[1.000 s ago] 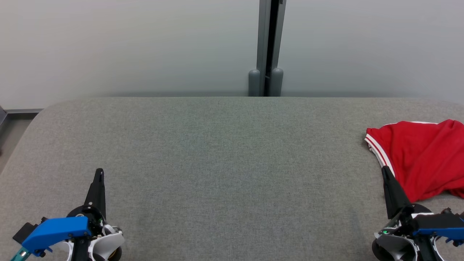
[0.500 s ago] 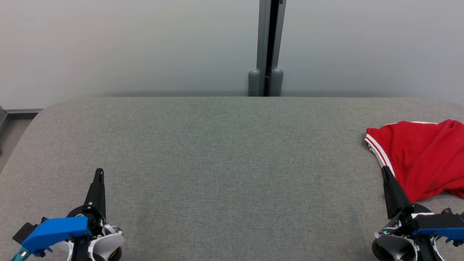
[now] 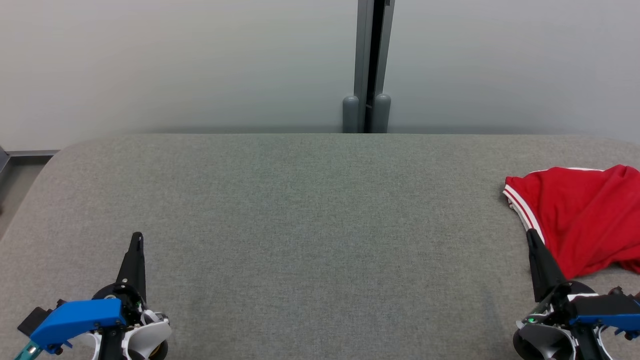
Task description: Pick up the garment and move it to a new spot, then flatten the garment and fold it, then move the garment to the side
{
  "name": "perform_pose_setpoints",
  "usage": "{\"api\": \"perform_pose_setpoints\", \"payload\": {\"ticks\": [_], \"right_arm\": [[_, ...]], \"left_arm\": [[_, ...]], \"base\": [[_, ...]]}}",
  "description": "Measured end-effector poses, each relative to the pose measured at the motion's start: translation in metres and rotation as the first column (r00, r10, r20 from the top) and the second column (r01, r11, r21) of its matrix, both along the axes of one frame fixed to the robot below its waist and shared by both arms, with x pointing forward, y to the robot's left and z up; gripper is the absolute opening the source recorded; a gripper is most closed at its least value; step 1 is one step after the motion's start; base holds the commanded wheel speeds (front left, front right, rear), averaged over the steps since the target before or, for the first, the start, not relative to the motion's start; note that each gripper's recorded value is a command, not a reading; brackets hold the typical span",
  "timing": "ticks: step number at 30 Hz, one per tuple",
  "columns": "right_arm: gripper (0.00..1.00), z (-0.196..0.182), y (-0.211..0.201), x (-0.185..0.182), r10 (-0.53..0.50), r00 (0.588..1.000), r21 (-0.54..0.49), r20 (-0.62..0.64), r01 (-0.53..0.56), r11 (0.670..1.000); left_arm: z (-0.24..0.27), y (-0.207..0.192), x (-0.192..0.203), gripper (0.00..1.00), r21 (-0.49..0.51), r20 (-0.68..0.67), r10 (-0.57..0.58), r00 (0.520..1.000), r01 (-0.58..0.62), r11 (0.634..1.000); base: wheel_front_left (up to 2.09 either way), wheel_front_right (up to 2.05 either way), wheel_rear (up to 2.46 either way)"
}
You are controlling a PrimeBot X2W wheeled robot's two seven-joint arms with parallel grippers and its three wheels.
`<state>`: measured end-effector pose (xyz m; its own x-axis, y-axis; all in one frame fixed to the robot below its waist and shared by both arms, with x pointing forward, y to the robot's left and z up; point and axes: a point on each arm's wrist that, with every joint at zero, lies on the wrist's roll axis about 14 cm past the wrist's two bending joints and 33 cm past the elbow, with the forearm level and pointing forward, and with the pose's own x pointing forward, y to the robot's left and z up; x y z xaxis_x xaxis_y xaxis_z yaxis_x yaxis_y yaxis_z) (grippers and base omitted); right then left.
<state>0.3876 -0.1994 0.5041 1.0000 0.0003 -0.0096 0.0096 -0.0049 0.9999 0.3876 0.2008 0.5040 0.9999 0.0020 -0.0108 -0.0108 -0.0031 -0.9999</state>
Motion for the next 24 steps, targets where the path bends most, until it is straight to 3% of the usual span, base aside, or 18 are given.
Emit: {"api": "perform_pose_setpoints", "payload": {"ticks": [24], "right_arm": [[0.0, 0.0, 0.0001, 0.0, 0.0, 1.0, 0.0, 0.0, 0.0, 1.0]], "left_arm": [[0.0, 0.0001, 0.0, 0.0, 0.0, 0.0, 0.0, 1.0, 0.0, 1.0]], "base": [[0.0, 0.0, 0.0]]}}
